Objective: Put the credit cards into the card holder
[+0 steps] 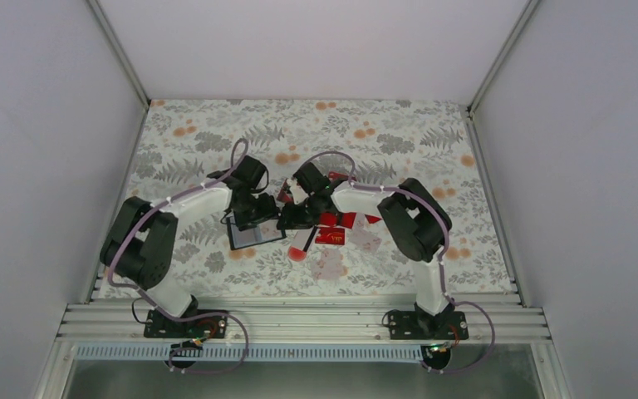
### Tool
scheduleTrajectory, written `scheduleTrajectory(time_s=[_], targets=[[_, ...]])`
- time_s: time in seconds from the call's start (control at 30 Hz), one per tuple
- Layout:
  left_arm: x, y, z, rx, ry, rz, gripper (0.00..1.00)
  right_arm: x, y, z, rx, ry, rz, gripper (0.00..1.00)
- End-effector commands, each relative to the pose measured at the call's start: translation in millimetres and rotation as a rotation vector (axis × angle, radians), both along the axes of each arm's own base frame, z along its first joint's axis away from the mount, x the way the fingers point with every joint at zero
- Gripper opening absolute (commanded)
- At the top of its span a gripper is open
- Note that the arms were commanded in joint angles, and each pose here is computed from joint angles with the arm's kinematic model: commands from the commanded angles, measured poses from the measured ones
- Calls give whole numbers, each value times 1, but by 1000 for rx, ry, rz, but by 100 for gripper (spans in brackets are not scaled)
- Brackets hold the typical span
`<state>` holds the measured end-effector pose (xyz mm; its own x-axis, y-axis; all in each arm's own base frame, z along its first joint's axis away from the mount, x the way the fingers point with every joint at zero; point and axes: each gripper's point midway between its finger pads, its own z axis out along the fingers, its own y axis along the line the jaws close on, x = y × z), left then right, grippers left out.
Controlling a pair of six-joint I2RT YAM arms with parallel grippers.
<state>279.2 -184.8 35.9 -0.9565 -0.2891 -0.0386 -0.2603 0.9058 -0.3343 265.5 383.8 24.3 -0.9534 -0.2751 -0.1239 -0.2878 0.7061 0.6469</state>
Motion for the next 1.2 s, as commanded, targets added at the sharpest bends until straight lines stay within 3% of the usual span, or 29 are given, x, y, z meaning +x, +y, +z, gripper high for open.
scheduleTrajectory(time_s=[0.0,0.2,0.47,0.7,1.17], targets=[[2,5,36,18,-78,-36,77,-5,-11,13,-58,-67,25,35],[-18,34,52,74,-123,-60,88,1,-24,36,-105,-152,39,52],[-33,71,46,4,-173,-101,84,16,-14,49,-66,-166,39,62],[-12,93,38,-114,-156,-20,85,34,-5,53,-115,-196,33,82],[6,104,0,-190,-104,-36,87,33,15,29,-212,-201,87,85]])
